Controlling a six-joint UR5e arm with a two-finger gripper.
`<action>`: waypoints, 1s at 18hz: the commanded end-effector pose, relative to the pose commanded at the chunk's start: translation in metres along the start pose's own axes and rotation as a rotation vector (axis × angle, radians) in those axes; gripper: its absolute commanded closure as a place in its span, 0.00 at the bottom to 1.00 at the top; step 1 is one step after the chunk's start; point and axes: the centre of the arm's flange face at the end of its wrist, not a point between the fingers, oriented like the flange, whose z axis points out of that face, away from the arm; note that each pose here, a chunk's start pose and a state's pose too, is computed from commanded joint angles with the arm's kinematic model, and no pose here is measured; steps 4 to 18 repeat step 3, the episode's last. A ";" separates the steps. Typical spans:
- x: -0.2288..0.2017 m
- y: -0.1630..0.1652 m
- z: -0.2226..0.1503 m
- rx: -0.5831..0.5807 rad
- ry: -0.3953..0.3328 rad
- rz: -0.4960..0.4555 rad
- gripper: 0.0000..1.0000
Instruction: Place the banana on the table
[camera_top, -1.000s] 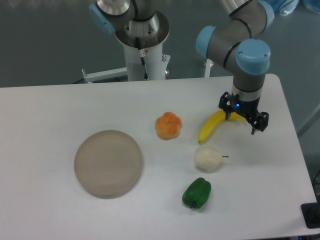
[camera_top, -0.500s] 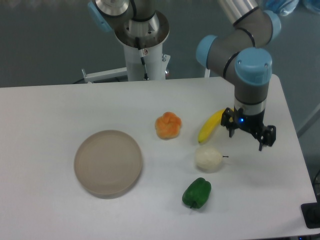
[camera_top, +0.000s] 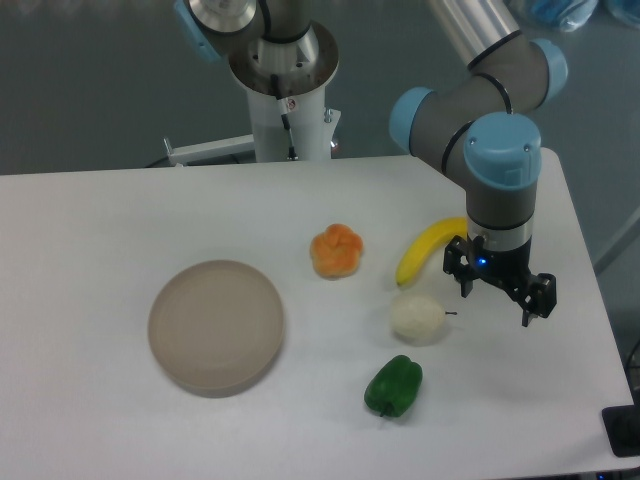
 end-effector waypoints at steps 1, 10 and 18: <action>0.000 0.000 0.000 0.000 0.000 0.002 0.00; 0.000 0.000 0.000 0.000 0.000 0.002 0.00; 0.000 0.000 0.000 0.000 0.000 0.002 0.00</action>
